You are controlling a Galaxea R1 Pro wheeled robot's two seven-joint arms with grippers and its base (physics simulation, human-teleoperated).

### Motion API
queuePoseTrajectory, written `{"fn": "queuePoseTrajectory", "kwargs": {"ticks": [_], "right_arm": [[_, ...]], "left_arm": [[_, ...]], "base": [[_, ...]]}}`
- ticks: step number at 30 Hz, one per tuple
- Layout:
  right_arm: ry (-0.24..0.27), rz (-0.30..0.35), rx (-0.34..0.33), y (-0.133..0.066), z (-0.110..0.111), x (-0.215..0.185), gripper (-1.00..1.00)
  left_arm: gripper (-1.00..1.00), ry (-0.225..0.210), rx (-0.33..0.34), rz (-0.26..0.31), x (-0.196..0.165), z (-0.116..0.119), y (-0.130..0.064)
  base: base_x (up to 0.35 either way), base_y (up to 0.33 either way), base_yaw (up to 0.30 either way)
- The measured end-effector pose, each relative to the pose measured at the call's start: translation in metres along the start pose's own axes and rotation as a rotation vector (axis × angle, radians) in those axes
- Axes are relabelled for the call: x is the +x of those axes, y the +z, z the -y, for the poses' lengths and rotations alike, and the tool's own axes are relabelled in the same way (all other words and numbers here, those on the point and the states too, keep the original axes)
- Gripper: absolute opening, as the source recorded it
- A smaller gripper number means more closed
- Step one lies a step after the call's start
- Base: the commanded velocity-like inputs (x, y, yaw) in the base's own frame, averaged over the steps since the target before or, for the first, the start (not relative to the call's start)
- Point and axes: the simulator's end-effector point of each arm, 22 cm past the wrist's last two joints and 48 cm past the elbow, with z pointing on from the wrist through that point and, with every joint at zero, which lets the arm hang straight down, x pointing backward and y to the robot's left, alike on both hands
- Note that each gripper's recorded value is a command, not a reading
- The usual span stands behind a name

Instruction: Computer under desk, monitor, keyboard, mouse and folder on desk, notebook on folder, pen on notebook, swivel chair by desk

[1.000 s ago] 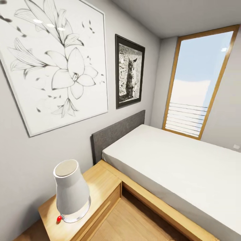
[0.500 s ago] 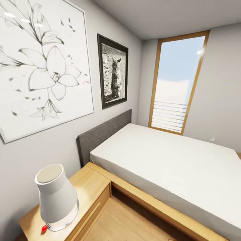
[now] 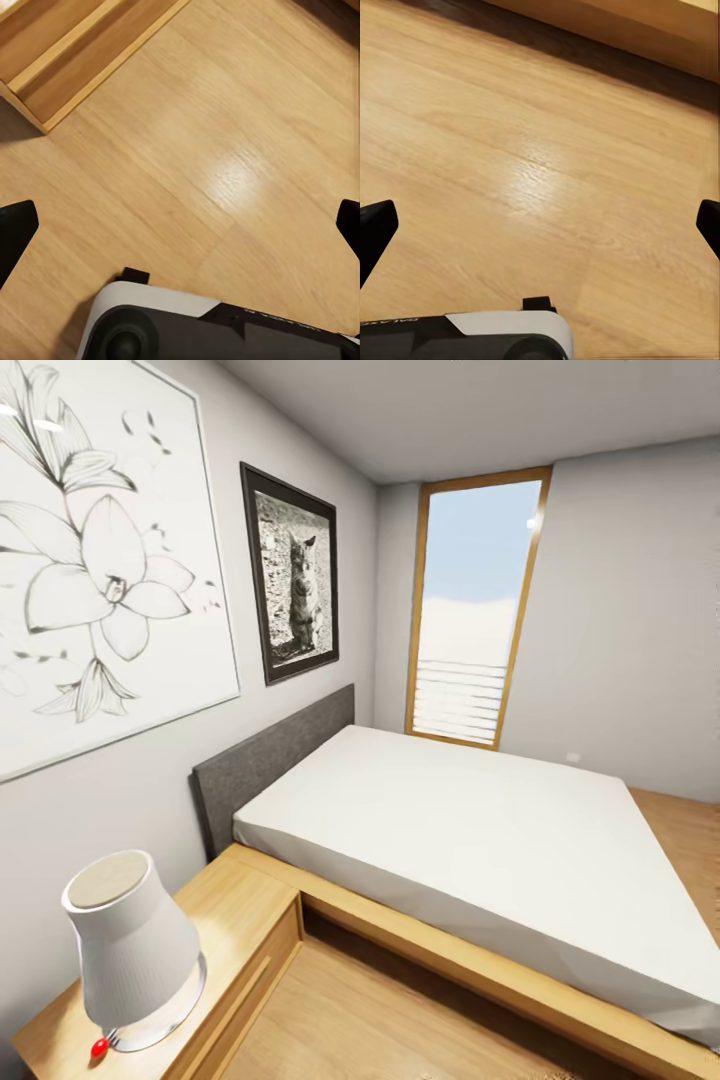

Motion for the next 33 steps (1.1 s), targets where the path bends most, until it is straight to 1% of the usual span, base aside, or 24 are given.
{"fn": "queuePoseTrajectory", "kwargs": {"ticks": [14, 29, 33], "right_arm": [[-0.001, -0.001, 0.0, 0.0, 0.0, 0.0, 1.0], [-0.007, -0.021, 0.003, -0.002, 0.003, 0.008, 1.0], [-0.008, -0.027, 0.003, -0.002, 0.004, 0.01, 1.0]], "left_arm": [[1.0, 0.0, -0.001, -0.001, 0.0, 0.0, 0.0], [1.0, 0.002, -0.007, -0.021, 0.008, -0.003, -0.001], [1.0, 0.002, -0.009, -0.028, 0.011, -0.003, -0.002]], "base": [[-0.007, -0.001, -0.024], [0.0, 0.0, -0.017], [0.0, 0.0, -0.087]]}}
